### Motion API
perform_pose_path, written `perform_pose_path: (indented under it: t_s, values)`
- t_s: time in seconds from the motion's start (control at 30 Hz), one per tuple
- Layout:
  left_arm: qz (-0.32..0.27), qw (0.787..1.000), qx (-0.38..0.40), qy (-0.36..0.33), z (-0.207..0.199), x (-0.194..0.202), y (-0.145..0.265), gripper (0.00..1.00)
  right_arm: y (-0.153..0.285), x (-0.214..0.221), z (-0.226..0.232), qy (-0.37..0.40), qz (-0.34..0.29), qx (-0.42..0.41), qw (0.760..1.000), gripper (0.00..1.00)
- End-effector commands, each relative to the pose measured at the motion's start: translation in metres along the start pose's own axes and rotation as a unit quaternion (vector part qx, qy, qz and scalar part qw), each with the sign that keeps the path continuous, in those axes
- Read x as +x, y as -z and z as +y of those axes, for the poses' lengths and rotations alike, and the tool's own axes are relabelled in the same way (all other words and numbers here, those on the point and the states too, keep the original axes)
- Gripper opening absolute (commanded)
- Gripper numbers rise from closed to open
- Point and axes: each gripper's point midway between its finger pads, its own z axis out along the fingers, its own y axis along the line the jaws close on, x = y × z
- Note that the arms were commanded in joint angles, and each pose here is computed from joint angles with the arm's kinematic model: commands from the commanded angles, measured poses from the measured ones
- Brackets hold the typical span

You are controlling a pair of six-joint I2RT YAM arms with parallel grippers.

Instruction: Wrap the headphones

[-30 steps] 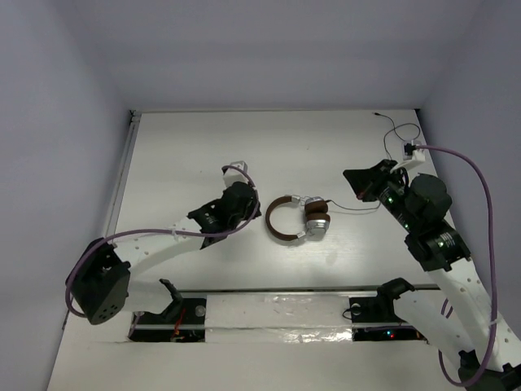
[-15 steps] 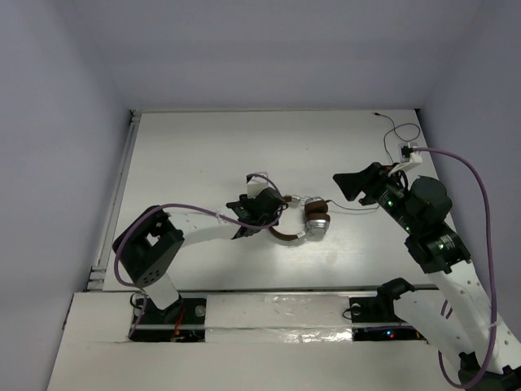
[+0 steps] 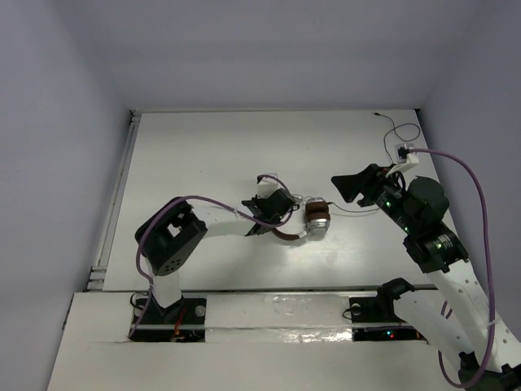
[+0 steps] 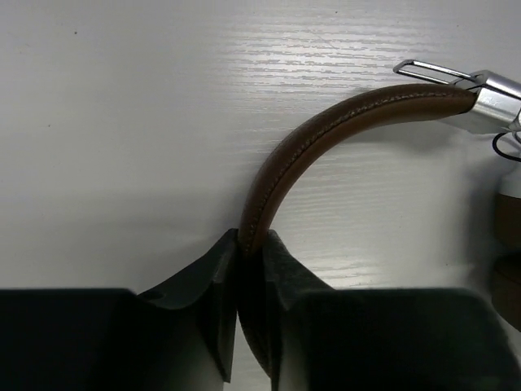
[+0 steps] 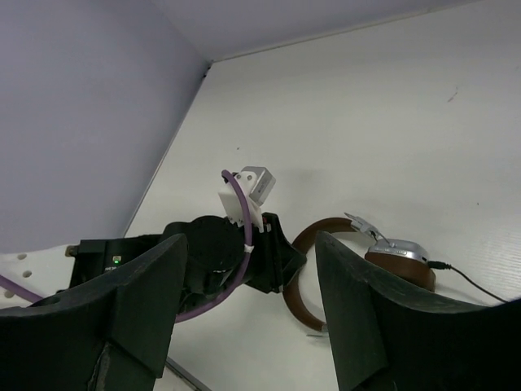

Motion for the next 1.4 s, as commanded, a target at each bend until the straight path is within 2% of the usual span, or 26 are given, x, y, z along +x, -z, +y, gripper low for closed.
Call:
perform_pose_path:
  t_s: [0.0, 0.03, 0.13, 0.2, 0.23, 0.27, 0.4, 0.5, 0.53, 0.57, 0.63, 0.67, 0.77, 0.87, 1.0, 1.03, 1.13, 1.3, 1.37]
  values:
    - [0.034, 0.999, -0.018, -0.014, 0.008, 0.025, -0.008, 0.1, 0.003, -0.013, 0.01, 0.008, -0.027, -0.021, 0.999, 0.7]
    - [0.027, 0.999, -0.023, -0.012, 0.01, 0.021, -0.005, 0.0, 0.002, -0.012, 0.009, 0.008, -0.026, -0.018, 0.999, 0.7]
    - [-0.007, 1.0, -0.009, -0.013, 0.005, -0.007, 0.013, 0.0, 0.003, -0.013, 0.008, 0.008, -0.029, -0.015, 0.999, 0.65]
    - [-0.03, 0.999, -0.001, -0.022, -0.001, -0.034, 0.031, 0.0, 0.001, -0.014, 0.006, 0.007, -0.028, -0.011, 1.0, 0.4]
    - [-0.051, 0.998, 0.006, -0.022, -0.003, -0.054, 0.048, 0.0, 0.0, -0.015, 0.007, 0.008, -0.031, -0.013, 0.999, 0.23]
    - [-0.061, 0.997, 0.011, -0.041, -0.005, -0.069, 0.06, 0.0, -0.002, -0.013, 0.008, 0.007, -0.028, -0.018, 0.999, 0.02]
    - [-0.124, 0.991, 0.042, -0.04, 0.004, -0.139, 0.118, 0.0, -0.02, -0.004, 0.023, -0.005, 0.003, -0.069, 0.998, 0.0]
    - [-0.15, 0.987, 0.033, -0.038, 0.033, -0.178, 0.141, 0.0, -0.028, -0.007, 0.034, 0.006, 0.001, -0.104, 0.995, 0.0]
    - [-0.162, 0.985, 0.053, -0.028, 0.039, -0.192, 0.156, 0.0, -0.029, -0.01, 0.037, 0.013, -0.003, -0.11, 0.994, 0.0]
    - [-0.172, 0.984, 0.045, -0.009, 0.061, -0.209, 0.158, 0.0, -0.03, -0.014, 0.043, 0.027, -0.01, -0.128, 0.991, 0.07]
    - [-0.197, 0.977, 0.081, -0.001, 0.07, -0.233, 0.183, 0.0, -0.032, -0.02, 0.048, 0.046, -0.018, -0.139, 0.989, 0.18]
    - [-0.215, 0.972, 0.091, -0.003, 0.076, -0.25, 0.197, 0.0, -0.032, -0.018, 0.052, 0.065, -0.012, -0.156, 0.986, 0.37]
    - [-0.216, 0.972, 0.095, -0.019, 0.081, -0.263, 0.212, 0.0, -0.03, -0.029, 0.063, 0.093, -0.031, -0.178, 0.979, 0.69]
    - [-0.217, 0.969, 0.116, -0.036, 0.082, -0.278, 0.225, 0.0, -0.028, -0.041, 0.073, 0.134, -0.06, -0.202, 0.968, 0.81]
    - [-0.239, 0.955, 0.173, -0.033, 0.078, -0.306, 0.254, 0.0, -0.045, -0.043, 0.068, 0.184, -0.059, -0.201, 0.96, 0.83]
    - [-0.238, 0.953, 0.185, -0.034, 0.078, -0.31, 0.259, 0.0, -0.058, -0.03, 0.057, 0.183, -0.027, -0.187, 0.965, 0.83]
    - [-0.242, 0.947, 0.207, -0.041, 0.074, -0.321, 0.276, 0.0, -0.076, -0.016, 0.035, 0.191, -0.01, -0.156, 0.969, 0.83]
    - [-0.259, 0.931, 0.255, -0.042, 0.061, -0.336, 0.304, 0.0, -0.081, 0.019, 0.033, 0.18, 0.027, -0.202, 0.962, 0.8]
    - [-0.255, 0.924, 0.28, -0.045, 0.054, -0.339, 0.31, 0.0, -0.09, 0.026, 0.022, 0.177, 0.027, -0.187, 0.966, 0.79]
